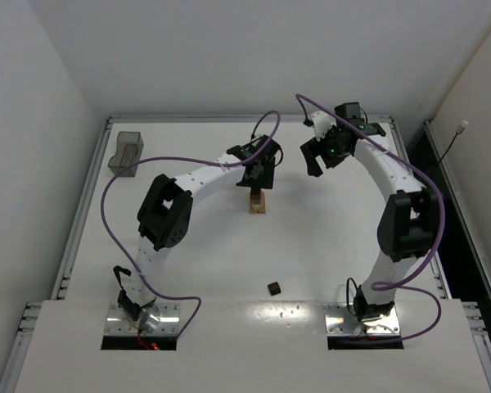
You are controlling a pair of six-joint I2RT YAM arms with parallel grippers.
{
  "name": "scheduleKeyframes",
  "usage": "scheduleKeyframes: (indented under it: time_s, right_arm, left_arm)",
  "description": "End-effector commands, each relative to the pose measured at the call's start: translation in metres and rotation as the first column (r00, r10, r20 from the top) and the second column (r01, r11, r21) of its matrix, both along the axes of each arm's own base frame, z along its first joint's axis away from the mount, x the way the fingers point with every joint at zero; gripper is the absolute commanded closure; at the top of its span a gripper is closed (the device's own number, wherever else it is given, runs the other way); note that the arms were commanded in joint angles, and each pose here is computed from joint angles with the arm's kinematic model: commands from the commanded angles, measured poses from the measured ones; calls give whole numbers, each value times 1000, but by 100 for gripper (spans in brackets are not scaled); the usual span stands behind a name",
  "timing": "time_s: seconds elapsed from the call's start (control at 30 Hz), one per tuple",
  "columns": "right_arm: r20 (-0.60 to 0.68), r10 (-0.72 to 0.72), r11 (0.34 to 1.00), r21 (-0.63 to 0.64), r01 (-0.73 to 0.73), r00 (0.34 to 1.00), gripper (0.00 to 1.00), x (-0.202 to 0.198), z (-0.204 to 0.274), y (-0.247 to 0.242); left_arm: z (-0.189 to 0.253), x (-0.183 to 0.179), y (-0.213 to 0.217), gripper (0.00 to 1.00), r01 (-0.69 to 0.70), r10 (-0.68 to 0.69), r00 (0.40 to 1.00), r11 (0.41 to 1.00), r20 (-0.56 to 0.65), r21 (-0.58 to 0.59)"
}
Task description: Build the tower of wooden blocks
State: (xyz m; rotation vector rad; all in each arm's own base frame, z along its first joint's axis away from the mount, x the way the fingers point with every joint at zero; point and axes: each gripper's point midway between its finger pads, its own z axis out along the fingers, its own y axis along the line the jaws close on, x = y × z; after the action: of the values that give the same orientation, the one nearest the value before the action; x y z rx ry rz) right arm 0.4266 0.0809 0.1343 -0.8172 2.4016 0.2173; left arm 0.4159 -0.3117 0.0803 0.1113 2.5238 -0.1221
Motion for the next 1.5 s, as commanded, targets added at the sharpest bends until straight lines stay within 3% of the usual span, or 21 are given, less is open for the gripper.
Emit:
scheduleKeyframes:
  time_s: [0.0,0.27,0.5,0.67,0.83,0.9,1.0,1.03,1.07,1.13,1.17,1.27,1.47]
  right_arm:
    - [20,-1,1000,24,1,1000,20,7,3,3]
    - [20,-1,1000,24,1,1000,20,7,3,3]
    - [20,-1,1000,24,1,1000,20,7,3,3]
    - [27,10,999,43,-11,1000,20,3,8,6]
    - [5,265,948,181,-261,964,27,-47,12,46]
    - [32,400,881,262,-394,916,28,-80,24,71]
    - [4,633,746,263,-612,774,34,-145,10,108]
    - [-18,690,707,234,-667,724,35,-168,2,113]
    - [-38,786,614,158,-773,616,37,-194,-7,130]
    - [-126,847,527,70,-847,517,38,-229,-33,128]
    - [-112,896,435,26,-900,430,40,-245,-39,144]
    - [-153,938,309,-34,-951,310,43,-270,-62,149]
    - [-225,952,204,-46,-978,209,46,-281,-87,143]
  left_arm:
    - [12,8,-2,39,-11,12,1000,1000,24,-28]
    - [34,9,-6,34,8,-6,998,999,67,-41]
    - [102,1,-26,33,105,-81,980,987,184,-123]
    - [169,-5,-15,31,102,-45,950,980,308,-171]
    - [208,-10,47,29,-37,97,916,987,390,-158]
    - [227,1,93,24,-119,189,888,975,418,-187]
    - [205,19,163,19,-233,278,888,959,365,-163]
    - [196,22,181,18,-265,304,890,951,338,-158]
    - [183,26,215,18,-330,361,882,932,302,-148]
    - [166,26,236,18,-359,387,887,921,252,-152]
    - [145,22,256,18,-406,428,881,903,203,-142]
    - [123,19,271,17,-428,454,877,887,159,-171]
    - [123,14,302,17,-478,508,848,856,150,-199]
